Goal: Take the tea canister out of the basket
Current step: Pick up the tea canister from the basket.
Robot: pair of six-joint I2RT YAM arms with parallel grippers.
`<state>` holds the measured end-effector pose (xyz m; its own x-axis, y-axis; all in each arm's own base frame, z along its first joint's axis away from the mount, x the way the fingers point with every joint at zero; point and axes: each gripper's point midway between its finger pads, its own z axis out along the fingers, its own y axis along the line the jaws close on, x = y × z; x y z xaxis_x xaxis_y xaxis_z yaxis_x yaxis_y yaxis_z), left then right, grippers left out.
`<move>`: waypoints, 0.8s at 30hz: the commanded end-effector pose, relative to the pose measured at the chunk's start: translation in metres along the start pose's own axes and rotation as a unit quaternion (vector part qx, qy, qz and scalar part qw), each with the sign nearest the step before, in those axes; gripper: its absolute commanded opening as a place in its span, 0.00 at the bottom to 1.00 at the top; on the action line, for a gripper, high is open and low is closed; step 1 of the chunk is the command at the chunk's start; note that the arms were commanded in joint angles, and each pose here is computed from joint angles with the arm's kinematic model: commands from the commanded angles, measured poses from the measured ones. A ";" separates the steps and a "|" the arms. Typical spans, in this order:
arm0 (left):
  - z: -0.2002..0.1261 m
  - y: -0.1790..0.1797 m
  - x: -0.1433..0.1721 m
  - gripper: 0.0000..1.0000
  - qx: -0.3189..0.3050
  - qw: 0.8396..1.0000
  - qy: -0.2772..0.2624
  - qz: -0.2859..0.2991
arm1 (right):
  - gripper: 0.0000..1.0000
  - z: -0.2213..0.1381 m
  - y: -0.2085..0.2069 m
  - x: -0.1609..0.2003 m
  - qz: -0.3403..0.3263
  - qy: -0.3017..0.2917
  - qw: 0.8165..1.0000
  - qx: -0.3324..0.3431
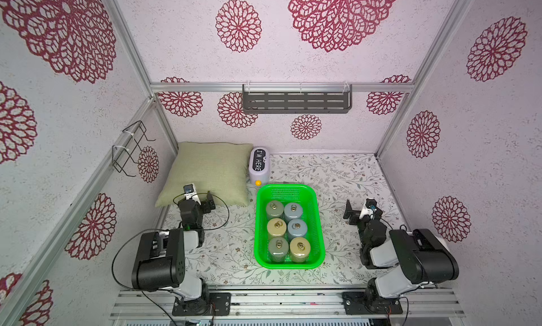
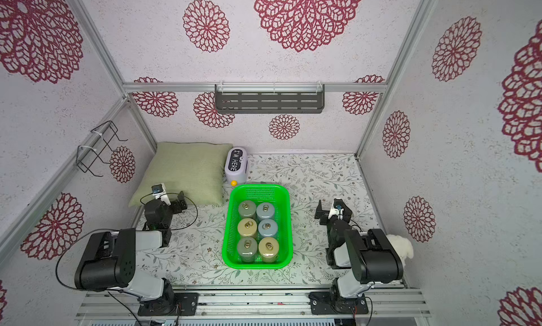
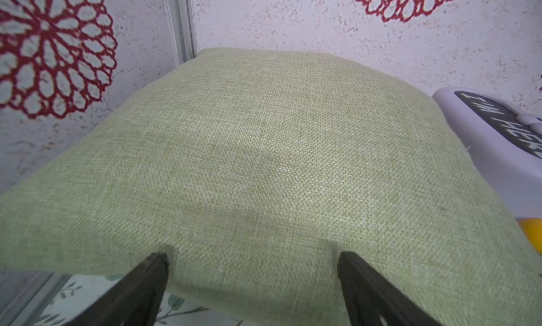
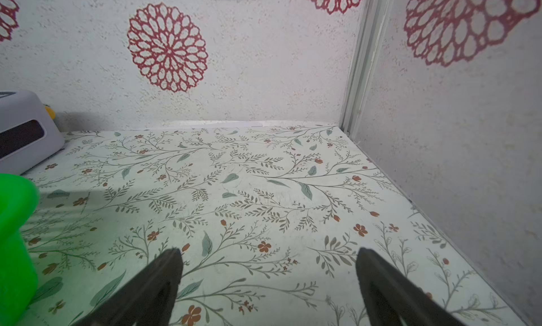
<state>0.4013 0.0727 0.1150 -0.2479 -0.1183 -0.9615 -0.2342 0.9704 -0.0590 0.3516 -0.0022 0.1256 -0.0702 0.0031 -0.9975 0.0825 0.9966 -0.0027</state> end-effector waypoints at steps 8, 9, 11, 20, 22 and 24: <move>0.003 -0.001 -0.005 0.97 -0.001 1.000 -0.005 0.005 | 0.99 0.004 0.007 -0.015 -0.009 -0.024 1.000 -0.018; 0.002 -0.001 -0.005 0.97 -0.001 1.000 -0.005 0.005 | 0.99 0.004 0.008 -0.014 -0.011 -0.023 0.999 -0.023; 0.003 -0.002 -0.005 0.97 -0.001 1.000 -0.005 0.005 | 0.99 0.004 0.010 -0.015 -0.012 -0.024 0.999 -0.028; 0.003 -0.001 -0.005 0.97 -0.002 1.000 -0.005 0.005 | 0.99 0.004 0.000 -0.015 0.000 -0.023 1.000 0.001; 0.003 0.003 -0.008 0.97 -0.014 1.000 -0.007 0.000 | 0.99 0.005 -0.011 -0.014 0.012 -0.021 0.999 0.034; -0.003 0.005 -0.018 0.97 -0.020 1.000 -0.015 -0.003 | 0.99 0.001 -0.013 -0.017 0.013 -0.031 0.999 0.037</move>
<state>0.3995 0.0759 0.1135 -0.2567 -0.1203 -0.9590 -0.2535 0.9659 -0.0533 0.3511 -0.0051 0.1226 -0.0830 -0.0019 -0.9965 0.0987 0.9951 -0.0101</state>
